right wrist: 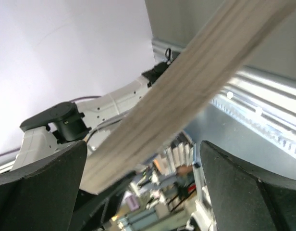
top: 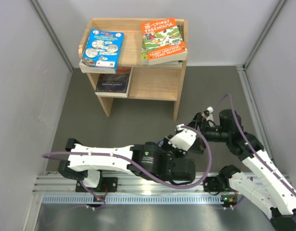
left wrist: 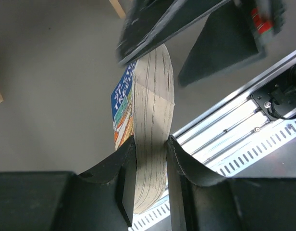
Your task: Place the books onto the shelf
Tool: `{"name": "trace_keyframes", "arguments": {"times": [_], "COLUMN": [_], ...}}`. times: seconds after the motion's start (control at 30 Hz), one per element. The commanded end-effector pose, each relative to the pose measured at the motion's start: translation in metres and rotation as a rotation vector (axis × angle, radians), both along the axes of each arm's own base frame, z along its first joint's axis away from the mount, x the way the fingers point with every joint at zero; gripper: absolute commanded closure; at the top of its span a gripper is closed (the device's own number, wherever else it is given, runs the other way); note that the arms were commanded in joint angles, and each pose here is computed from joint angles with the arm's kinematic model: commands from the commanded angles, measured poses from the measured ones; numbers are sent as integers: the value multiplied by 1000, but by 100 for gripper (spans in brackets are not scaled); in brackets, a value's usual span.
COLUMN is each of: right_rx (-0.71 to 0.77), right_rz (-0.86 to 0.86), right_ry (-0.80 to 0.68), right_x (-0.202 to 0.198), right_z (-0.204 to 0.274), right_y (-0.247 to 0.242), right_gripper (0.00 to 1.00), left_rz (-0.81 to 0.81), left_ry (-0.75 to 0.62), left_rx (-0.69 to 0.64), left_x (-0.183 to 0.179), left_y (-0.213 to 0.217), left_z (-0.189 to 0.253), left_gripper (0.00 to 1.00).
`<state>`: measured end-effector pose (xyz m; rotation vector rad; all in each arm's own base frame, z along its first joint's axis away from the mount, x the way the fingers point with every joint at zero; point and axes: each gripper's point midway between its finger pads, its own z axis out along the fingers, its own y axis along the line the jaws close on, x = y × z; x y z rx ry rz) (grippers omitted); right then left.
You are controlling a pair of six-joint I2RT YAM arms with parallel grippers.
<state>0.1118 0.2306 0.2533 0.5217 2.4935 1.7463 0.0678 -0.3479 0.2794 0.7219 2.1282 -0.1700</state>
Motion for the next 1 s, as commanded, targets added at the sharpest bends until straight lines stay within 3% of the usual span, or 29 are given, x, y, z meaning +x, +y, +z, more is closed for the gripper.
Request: {"name": "trace_keyframes", "arguments": {"times": [0.0,0.03,0.07,0.13,0.17,0.2,0.37,0.5,0.53,0.97], "right_rx": [-120,-173,-244,-355,-400,-415,-404,-384,-386,-418], "right_rz": [14,-9,-3,9,9,16,12,-8,-10,-1], "right_ry": [-116,-105,-207,-177,-230,-233,-202,-178,-170,-132], "right_x": [-7,-2,2,-2,2,1,-2,-5,-6,-3], "right_z": [11,5,10,-2,1,-1,-13,-20,-23,-44], "right_y": [-27,-36,-45,-59,-64,-66,-65,-64,-65,-66], "right_gripper": [0,0,0,0,0,0,0,0,0,0], "left_rz": [-15,-16,-6,-22,-18,-46,-101,-191,-213,-203], "left_ry": [-110,-123,-150,-192,-211,-254,-363,-438,-442,-664], "left_rx": [37,14,-12,-46,-106,-99,-330,-573,-693,-820], "left_x": [20,22,27,33,36,40,49,47,43,54], "left_y": [58,65,69,78,78,81,99,122,131,176], "left_z": [47,56,68,91,111,125,214,285,308,383], "left_gripper": [100,100,100,100,100,100,100,100,100,100]}}
